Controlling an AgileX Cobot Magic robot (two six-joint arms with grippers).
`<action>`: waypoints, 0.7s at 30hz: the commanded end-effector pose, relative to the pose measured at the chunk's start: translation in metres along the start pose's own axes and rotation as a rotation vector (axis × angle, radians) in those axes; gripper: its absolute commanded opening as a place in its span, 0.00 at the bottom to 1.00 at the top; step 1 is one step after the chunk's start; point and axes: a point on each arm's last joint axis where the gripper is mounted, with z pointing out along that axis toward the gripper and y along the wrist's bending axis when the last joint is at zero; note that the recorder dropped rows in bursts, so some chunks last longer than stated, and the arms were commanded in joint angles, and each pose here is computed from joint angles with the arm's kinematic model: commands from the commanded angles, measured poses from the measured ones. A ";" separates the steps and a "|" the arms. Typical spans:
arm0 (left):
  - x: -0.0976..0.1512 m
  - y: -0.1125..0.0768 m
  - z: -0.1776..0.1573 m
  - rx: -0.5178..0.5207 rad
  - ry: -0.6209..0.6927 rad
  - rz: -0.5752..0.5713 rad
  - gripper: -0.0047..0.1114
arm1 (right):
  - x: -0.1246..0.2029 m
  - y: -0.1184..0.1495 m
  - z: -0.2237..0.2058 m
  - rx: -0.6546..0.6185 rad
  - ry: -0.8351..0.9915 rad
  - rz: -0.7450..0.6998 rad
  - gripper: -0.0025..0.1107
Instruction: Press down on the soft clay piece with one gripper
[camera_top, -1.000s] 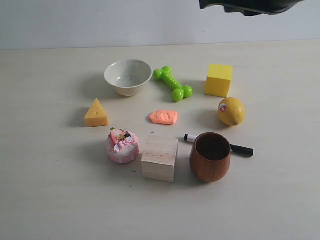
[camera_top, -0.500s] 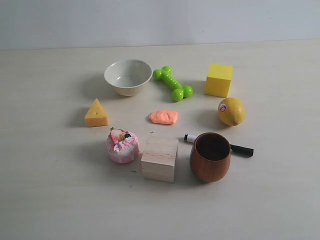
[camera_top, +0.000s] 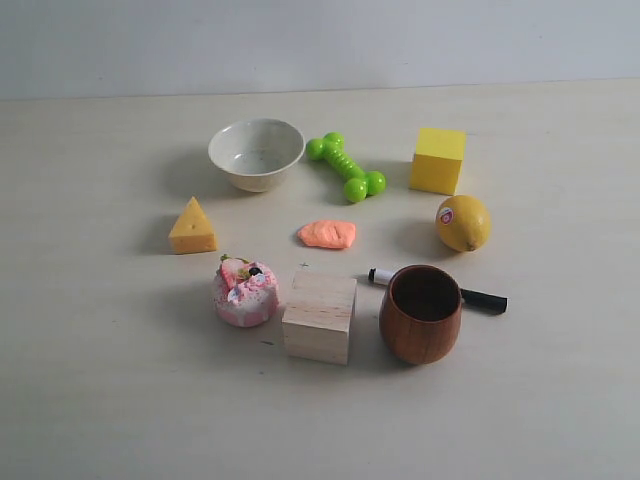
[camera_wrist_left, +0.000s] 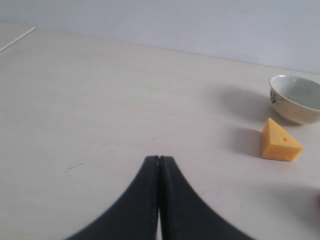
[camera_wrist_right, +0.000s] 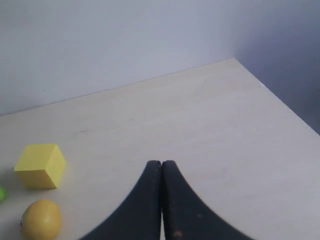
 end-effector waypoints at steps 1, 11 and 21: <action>-0.002 0.000 -0.001 0.005 -0.018 -0.011 0.04 | 0.026 -0.007 -0.012 -0.005 -0.092 0.004 0.02; -0.002 0.000 -0.001 0.005 -0.018 -0.011 0.04 | 0.066 -0.005 0.001 -0.070 -0.119 0.042 0.02; -0.002 0.000 -0.001 0.005 -0.018 -0.011 0.04 | 0.103 -0.008 -0.001 -0.116 -0.200 0.063 0.02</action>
